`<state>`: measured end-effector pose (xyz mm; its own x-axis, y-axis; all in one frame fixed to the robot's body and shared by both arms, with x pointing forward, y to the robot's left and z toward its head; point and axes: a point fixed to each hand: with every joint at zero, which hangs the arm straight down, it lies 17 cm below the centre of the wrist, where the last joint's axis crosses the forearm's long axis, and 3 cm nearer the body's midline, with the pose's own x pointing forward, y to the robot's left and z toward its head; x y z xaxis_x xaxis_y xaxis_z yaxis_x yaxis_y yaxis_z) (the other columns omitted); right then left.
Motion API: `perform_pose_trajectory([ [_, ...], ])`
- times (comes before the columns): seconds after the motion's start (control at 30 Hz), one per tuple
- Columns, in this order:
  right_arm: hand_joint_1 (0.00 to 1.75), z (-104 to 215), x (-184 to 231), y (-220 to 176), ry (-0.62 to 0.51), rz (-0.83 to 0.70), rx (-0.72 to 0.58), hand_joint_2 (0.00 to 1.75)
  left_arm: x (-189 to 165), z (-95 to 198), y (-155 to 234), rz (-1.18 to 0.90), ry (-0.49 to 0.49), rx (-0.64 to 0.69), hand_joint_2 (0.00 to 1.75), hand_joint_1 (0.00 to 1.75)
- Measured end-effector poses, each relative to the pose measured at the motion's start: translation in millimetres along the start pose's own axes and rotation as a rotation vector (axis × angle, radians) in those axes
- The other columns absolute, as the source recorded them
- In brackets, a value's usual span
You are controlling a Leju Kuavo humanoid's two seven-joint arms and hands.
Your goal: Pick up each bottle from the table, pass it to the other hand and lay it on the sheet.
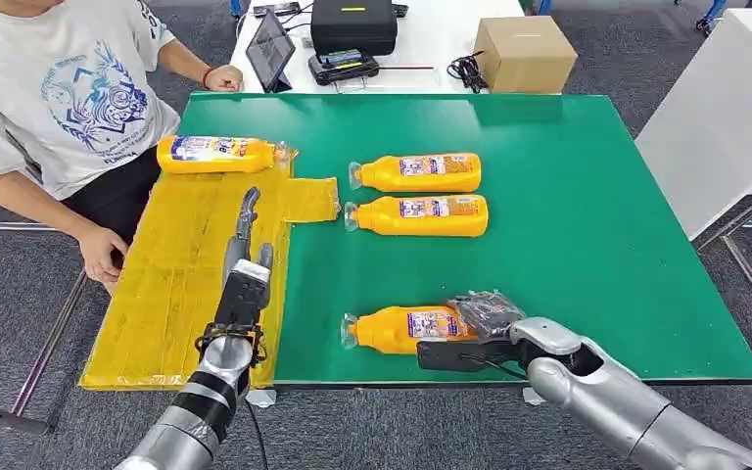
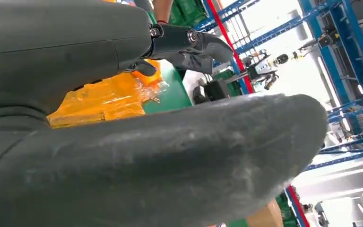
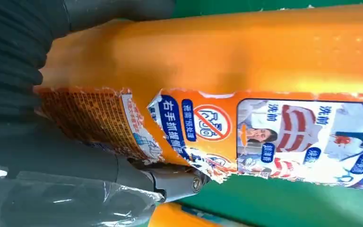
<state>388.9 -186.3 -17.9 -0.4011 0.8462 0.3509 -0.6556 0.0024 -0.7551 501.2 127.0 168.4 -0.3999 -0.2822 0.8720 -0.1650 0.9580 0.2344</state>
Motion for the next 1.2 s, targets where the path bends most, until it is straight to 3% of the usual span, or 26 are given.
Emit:
perform_pose_trajectory([
  [0.17, 1.75, -2.1, 0.9, -3.4, -0.005, -0.037, -0.061, 1.75, -0.4, 0.3, -1.0, 0.012, 0.005, -0.002, 0.00, 0.00],
  [0.33, 1.75, -5.2, 13.0, -21.7, 0.027, -0.122, -0.323, 1.75, -7.7, 7.9, 2.3, 0.041, 0.043, 0.002, 0.00, 0.00],
  [0.53, 1.75, -2.3, 27.8, -25.5, 0.039, -0.232, -0.435, 1.75, -9.4, 12.9, 9.6, 0.034, 0.054, 0.020, 0.00, 0.00],
  [0.67, 1.75, 16.5, 43.6, -46.7, 0.023, -0.372, -0.660, 1.75, -25.3, 30.6, 20.0, 0.022, 0.093, 0.036, 0.00, 0.00],
  [0.83, 1.75, 59.1, 59.9, -111.9, -0.055, -0.493, -0.982, 1.75, -29.5, 42.1, 24.9, 0.077, 0.118, 0.023, 0.00, 0.00],
  [1.13, 1.75, 83.5, 59.0, -137.0, -0.064, -0.575, -1.127, 1.75, -18.9, 39.7, 25.9, 0.125, 0.108, 0.012, 0.00, 0.00],
  [1.17, 1.75, 86.3, 60.8, -139.5, -0.086, -0.592, -1.145, 1.75, -17.5, 40.1, 22.6, 0.150, 0.111, -0.003, 1.75, 0.00],
  [1.2, 1.75, 88.3, 62.5, -141.8, -0.106, -0.609, -1.159, 1.75, -14.7, 40.5, 18.3, 0.172, 0.112, -0.020, 1.75, 0.00],
])
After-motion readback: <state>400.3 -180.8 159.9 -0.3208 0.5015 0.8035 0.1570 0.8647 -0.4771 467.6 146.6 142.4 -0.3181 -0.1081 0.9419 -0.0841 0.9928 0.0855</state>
